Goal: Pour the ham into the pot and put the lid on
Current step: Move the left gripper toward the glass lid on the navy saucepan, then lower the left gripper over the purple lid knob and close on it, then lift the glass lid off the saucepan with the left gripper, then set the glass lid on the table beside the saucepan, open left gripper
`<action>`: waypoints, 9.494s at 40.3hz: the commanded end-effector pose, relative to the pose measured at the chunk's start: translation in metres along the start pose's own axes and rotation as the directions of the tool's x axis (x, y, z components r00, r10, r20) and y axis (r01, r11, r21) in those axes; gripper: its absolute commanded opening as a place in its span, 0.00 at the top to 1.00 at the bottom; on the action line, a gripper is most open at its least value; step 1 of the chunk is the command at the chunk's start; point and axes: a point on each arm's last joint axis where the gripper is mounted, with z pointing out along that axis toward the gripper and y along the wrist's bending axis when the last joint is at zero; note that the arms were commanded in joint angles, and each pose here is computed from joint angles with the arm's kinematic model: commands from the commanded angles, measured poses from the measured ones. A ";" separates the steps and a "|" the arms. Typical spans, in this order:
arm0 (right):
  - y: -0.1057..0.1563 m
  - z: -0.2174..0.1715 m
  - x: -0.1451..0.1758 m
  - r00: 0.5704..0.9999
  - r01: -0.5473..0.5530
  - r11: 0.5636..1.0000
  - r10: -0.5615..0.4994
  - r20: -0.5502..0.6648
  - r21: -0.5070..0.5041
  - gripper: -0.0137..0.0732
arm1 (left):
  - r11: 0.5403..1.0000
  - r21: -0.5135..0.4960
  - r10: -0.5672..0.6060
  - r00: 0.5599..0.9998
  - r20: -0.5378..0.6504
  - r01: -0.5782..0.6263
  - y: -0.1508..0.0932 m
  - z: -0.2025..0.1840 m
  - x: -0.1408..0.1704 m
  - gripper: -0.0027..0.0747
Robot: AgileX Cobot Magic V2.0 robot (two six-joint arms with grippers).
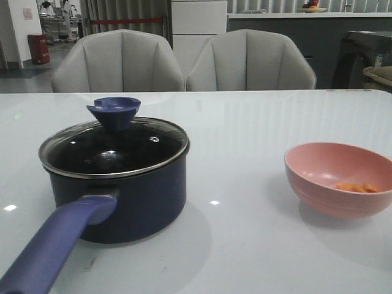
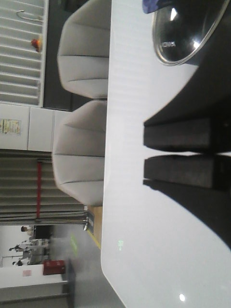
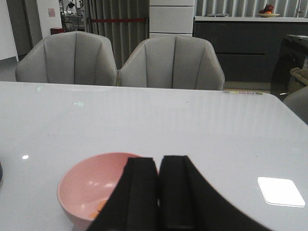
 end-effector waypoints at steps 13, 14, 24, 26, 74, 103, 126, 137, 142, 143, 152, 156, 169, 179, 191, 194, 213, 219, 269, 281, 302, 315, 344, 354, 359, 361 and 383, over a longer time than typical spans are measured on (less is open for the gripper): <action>0.000 -0.002 -0.006 0.995 0.015 1.000 -0.015 0.094 0.001 0.68 | 1.000 0.008 0.000 0.998 0.063 -0.001 0.000 -0.001 0.002 0.82; 0.000 -0.002 -0.006 0.995 0.015 1.000 -0.015 0.094 0.001 0.68 | 1.000 0.008 0.000 0.998 0.063 -0.001 0.000 -0.001 0.002 0.82; 0.000 -0.002 -0.006 0.995 0.015 1.000 -0.015 0.094 0.001 0.68 | 1.000 0.008 0.000 0.998 0.063 -0.001 0.000 -0.001 0.002 0.82; 0.000 -0.002 -0.006 0.995 0.015 1.000 -0.015 0.094 0.001 0.68 | 1.000 0.008 0.000 0.998 0.063 -0.001 0.000 -0.001 0.002 0.82; 0.000 -0.002 -0.006 0.995 0.015 1.000 -0.015 0.094 0.001 0.68 | 0.999 -0.014 -0.032 0.985 -0.168 0.030 -0.006 0.021 -0.077 0.82; 0.000 -0.002 -0.006 0.995 0.015 1.000 -0.015 0.094 0.001 0.68 | 0.999 -0.018 -0.045 0.975 -0.216 0.042 -0.006 0.024 -0.072 0.68; 0.000 -0.002 -0.006 0.995 0.015 1.000 -0.015 0.094 0.001 0.68 | 0.999 0.016 -0.043 0.987 -0.154 0.046 -0.009 0.025 -0.079 0.20; 0.000 -0.002 -0.006 0.995 0.015 1.000 -0.015 0.095 0.001 0.68 | 0.999 0.008 -0.030 0.964 -0.265 0.034 -0.010 0.027 -0.097 0.19; 0.000 -0.002 -0.006 0.995 0.015 1.000 -0.015 0.095 0.001 0.68 | 1.000 0.015 -0.007 0.925 -0.379 0.014 -0.013 0.038 -0.115 0.15; 0.000 -0.002 -0.006 0.995 0.015 1.000 -0.015 0.095 0.001 0.68 | 1.000 0.017 -0.006 0.920 -0.392 0.014 -0.014 0.040 -0.119 0.15; 0.000 -0.002 -0.006 0.995 0.015 1.000 -0.015 0.095 0.001 0.68 | 0.998 0.060 0.012 0.842 -0.539 0.024 -0.024 0.078 -0.135 0.15; 0.000 -0.002 -0.006 0.995 0.015 1.000 -0.015 0.095 0.001 0.68 | 0.994 0.101 0.020 0.811 -0.585 0.049 -0.034 0.100 -0.139 0.15; 0.000 -0.002 -0.006 0.995 0.015 1.000 -0.015 0.095 0.001 0.68 | 0.963 0.240 0.088 0.703 -0.706 0.121 -0.087 0.165 -0.130 0.15; 0.000 -0.002 -0.006 0.995 0.015 1.000 -0.015 0.095 0.001 0.68 | 0.946 0.280 0.137 0.583 -0.801 0.161 -0.136 0.209 -0.112 0.15; 0.000 -0.002 -0.006 0.995 0.015 1.000 -0.015 0.095 0.001 0.68 | 0.953 0.272 0.201 0.396 -0.896 0.133 -0.165 0.259 -0.101 0.15; 0.000 -0.002 -0.006 0.995 0.015 1.000 -0.015 0.095 0.001 0.68 | 0.958 0.253 0.188 0.372 -0.909 0.135 -0.169 0.267 -0.099 0.15; 0.000 -0.002 -0.006 0.995 0.015 1.000 -0.015 0.095 0.001 0.68 | 0.965 0.211 0.164 0.275 -0.947 0.153 -0.185 0.274 -0.085 0.15; 0.000 -0.002 -0.006 0.995 0.015 1.000 -0.015 0.095 0.001 0.68 | 0.966 0.208 0.160 0.277 -0.948 0.152 -0.189 0.272 -0.084 0.15; 0.000 -0.002 -0.006 0.995 0.015 1.000 -0.015 0.095 0.001 0.68 | 0.979 0.164 0.148 0.135 -0.980 0.118 -0.203 0.282 -0.037 0.32; 0.000 -0.002 -0.006 0.995 0.015 1.000 -0.015 0.095 0.001 0.68 | 0.979 0.164 0.148 0.135 -0.980 0.118 -0.203 0.282 -0.037 0.62; 0.000 -0.002 -0.006 0.995 0.015 1.000 -0.015 0.095 0.001 0.68 | 0.975 0.186 0.156 0.217 -0.963 0.124 -0.207 0.292 -0.075 0.64; 0.000 -0.002 -0.006 0.995 0.015 1.000 -0.015 0.095 0.001 0.68 | 0.982 0.190 0.184 0.204 -0.961 0.008 -0.195 0.293 -0.076 0.64; 0.000 -0.002 -0.006 0.995 0.015 1.000 -0.015 0.095 0.001 0.68 | 0.993 -0.055 -0.028 0.250 -0.968 -0.104 -0.068 0.297 -0.095 0.64; 0.000 -0.002 -0.006 0.995 0.015 1.000 -0.015 0.095 0.001 0.68 | 0.987 -0.152 -0.135 0.229 -0.964 -0.054 -0.012 0.284 -0.061 0.64; 0.000 -0.002 -0.006 0.995 0.015 1.000 -0.015 0.095 0.001 0.68 | 0.987 -0.160 -0.159 0.208 -0.965 0.013 0.001 0.278 -0.040 0.64; 0.000 -0.002 -0.006 0.995 0.015 1.000 -0.015 0.095 0.001 0.68 | 0.983 -0.181 -0.180 0.210 -0.961 0.010 0.009 0.276 -0.032 0.64; 0.000 -0.002 -0.006 0.995 0.015 1.000 -0.015 0.095 0.001 0.68 | 0.978 -0.210 -0.206 0.228 -0.952 0.004 0.036 0.269 0.007 0.64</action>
